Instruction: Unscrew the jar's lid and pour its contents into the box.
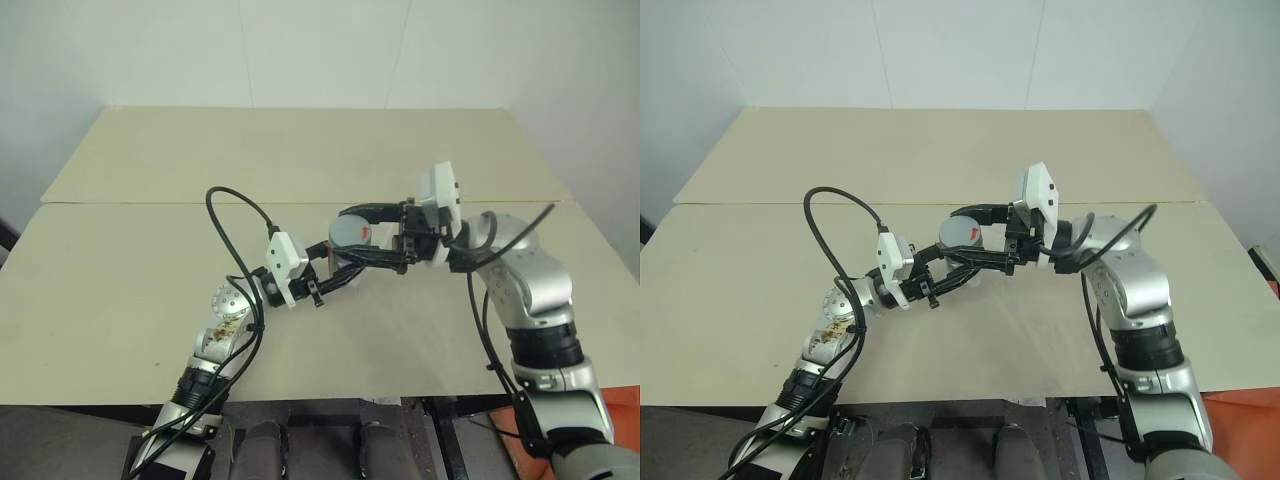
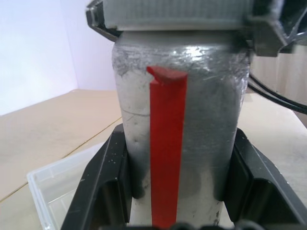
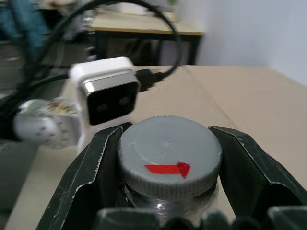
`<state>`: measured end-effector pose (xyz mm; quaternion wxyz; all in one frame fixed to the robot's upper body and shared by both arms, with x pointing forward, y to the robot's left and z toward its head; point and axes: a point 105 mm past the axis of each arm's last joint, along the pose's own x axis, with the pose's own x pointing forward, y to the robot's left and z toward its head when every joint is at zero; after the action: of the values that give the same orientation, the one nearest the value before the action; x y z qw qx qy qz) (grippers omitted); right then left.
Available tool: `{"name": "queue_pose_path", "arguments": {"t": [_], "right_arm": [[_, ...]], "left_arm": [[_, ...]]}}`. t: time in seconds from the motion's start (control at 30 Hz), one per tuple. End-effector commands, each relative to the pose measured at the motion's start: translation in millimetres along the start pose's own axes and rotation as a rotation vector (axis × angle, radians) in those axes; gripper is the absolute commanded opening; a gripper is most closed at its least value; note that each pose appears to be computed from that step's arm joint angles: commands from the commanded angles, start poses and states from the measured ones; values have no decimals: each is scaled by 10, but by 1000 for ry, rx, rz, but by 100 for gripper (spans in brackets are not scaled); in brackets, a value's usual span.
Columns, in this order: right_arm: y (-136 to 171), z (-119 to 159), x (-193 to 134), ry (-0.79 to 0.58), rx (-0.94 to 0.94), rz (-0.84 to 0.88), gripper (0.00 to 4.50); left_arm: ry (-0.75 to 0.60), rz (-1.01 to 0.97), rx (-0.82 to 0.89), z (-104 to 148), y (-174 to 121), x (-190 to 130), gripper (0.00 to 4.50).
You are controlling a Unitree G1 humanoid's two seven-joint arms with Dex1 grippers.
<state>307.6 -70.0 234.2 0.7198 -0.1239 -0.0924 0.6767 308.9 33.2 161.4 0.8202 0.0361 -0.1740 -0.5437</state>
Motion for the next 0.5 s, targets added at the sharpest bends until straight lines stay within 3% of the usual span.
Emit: {"name": "queue_pose_path", "arguments": {"t": [0.03, 0.3, 0.5], "right_arm": [[98, 75, 37, 4, -35, 249, 288], [-43, 33, 36, 45, -36, 349, 288], [-81, 64, 12, -18, -80, 311, 288]], "left_arm": [[-28, -30, 28, 88, -77, 72, 202], [-30, -41, 32, 97, -98, 93, 202], [-25, -37, 29, 80, -99, 79, 202]]}}
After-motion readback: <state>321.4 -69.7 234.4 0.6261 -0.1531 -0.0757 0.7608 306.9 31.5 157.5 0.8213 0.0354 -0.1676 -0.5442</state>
